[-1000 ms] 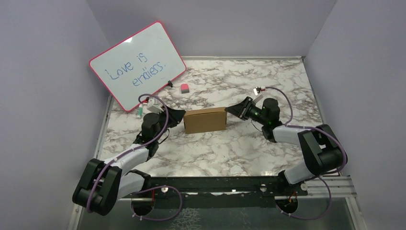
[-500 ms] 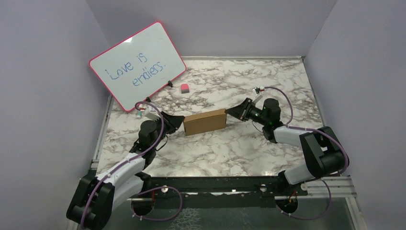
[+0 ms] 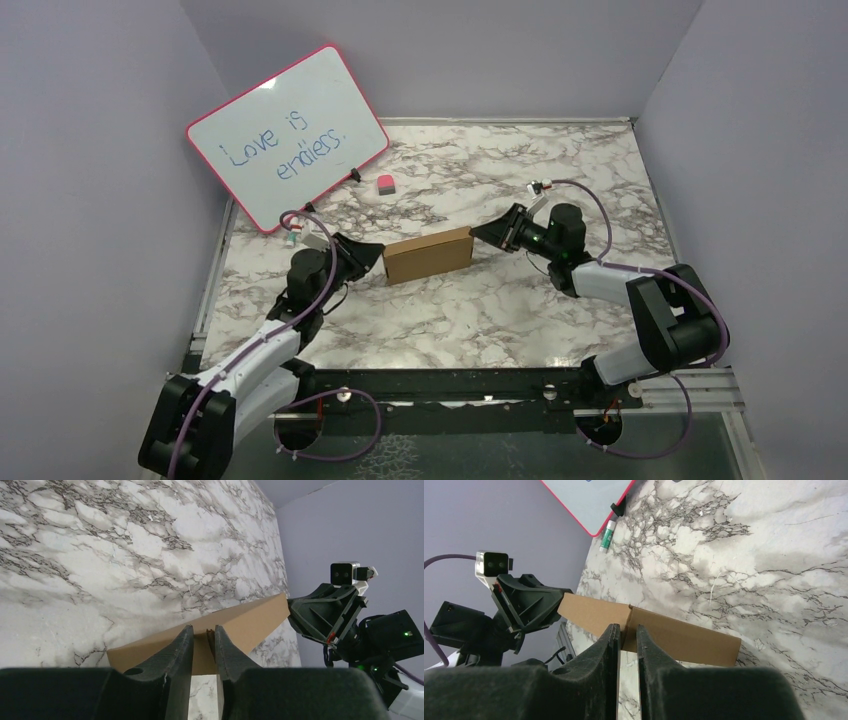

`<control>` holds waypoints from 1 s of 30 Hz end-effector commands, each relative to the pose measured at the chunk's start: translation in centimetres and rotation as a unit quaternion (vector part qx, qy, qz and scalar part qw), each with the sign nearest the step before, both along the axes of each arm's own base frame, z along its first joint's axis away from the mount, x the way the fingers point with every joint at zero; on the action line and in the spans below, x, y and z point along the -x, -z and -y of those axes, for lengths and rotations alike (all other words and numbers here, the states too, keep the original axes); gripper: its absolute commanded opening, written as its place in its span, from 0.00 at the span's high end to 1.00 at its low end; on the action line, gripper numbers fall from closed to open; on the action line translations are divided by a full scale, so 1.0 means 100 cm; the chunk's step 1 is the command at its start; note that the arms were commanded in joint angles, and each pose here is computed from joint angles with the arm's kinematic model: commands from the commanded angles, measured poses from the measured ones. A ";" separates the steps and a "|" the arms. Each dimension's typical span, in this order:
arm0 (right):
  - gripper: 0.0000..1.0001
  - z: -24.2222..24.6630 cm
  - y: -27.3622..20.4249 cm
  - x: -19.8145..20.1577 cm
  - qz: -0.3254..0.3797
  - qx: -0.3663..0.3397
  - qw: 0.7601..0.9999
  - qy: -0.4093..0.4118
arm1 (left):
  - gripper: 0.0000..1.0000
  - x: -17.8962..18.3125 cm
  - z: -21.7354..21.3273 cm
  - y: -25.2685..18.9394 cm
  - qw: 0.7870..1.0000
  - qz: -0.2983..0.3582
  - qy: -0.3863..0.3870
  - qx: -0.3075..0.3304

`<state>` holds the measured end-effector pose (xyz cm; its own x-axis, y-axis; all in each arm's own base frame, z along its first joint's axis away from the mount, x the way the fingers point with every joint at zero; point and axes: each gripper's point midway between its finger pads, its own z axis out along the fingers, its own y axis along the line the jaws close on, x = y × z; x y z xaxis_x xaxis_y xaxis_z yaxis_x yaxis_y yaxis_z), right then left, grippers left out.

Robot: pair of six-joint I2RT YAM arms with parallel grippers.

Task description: Fold the paper box

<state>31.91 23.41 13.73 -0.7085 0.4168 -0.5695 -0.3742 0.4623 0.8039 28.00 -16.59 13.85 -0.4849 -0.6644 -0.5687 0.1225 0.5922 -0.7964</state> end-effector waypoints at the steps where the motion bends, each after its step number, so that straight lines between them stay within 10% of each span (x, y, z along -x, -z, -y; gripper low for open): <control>1: 0.80 0.011 0.056 0.016 -0.101 0.051 0.994 0.006 | 0.75 0.020 0.001 0.031 0.995 -0.094 0.023 0.022; 18: 0.80 0.008 0.051 0.015 -0.098 0.043 0.994 0.003 | 0.46 0.027 0.005 -0.008 0.991 -0.067 0.051 0.107; 30: 0.80 0.009 0.053 0.016 -0.100 0.044 0.994 0.005 | 0.69 0.031 0.003 0.041 0.989 -0.119 0.046 0.077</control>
<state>32.04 23.47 13.78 -0.7171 0.4202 -0.5560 -0.3598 0.4600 0.8117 26.08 -17.24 13.35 -0.6221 -0.7031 -0.3443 0.0346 0.4146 -0.9093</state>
